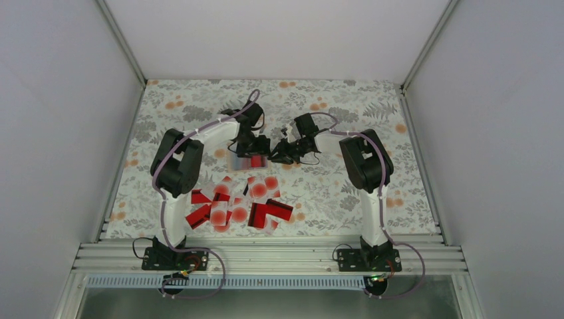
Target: Put the credit cards into the card holder
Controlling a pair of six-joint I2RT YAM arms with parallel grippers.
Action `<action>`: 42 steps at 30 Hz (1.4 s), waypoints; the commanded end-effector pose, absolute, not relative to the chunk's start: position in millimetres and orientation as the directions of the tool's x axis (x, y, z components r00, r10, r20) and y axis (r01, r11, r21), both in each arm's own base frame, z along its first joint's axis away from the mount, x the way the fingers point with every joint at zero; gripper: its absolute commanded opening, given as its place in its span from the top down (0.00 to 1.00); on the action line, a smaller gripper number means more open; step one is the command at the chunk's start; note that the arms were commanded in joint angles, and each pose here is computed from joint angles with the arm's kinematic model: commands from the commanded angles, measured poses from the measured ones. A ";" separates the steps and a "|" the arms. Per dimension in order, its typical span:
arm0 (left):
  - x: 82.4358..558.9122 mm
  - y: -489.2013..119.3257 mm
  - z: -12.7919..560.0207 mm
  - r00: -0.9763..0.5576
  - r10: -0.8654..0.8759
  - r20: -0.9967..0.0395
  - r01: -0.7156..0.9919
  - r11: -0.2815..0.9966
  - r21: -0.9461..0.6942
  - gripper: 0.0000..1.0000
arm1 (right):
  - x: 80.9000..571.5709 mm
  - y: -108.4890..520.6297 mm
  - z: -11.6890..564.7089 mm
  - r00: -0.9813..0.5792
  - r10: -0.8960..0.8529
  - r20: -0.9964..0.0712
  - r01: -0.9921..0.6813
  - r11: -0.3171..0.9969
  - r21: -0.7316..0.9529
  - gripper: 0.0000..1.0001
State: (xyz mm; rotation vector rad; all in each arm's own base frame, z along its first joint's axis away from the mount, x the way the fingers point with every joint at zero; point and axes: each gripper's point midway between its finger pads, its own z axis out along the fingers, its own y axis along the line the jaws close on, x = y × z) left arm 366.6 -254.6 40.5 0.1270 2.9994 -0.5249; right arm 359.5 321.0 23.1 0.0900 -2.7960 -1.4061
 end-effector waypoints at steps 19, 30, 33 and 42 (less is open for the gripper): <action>367.7 -246.5 33.5 -0.994 0.051 -0.097 0.073 0.968 -0.242 0.25 | 351.8 320.8 -1.1 -0.997 -0.077 0.023 -0.031 0.632 0.774 0.79; 360.8 -242.2 25.0 -0.997 0.044 -0.070 0.059 0.973 -0.225 0.22 | 351.3 320.3 -2.1 -0.997 -0.079 0.026 -0.030 0.633 0.774 0.79; 358.9 -246.0 22.7 -0.997 0.047 -0.061 0.061 0.967 -0.247 0.21 | 351.1 319.8 -2.8 -0.997 -0.078 0.028 -0.028 0.634 0.773 0.80; 355.6 -266.0 25.0 -0.997 0.059 -0.050 0.073 0.936 -0.345 0.21 | 350.0 319.9 -3.6 -0.997 -0.075 0.033 -0.022 0.634 0.773 0.81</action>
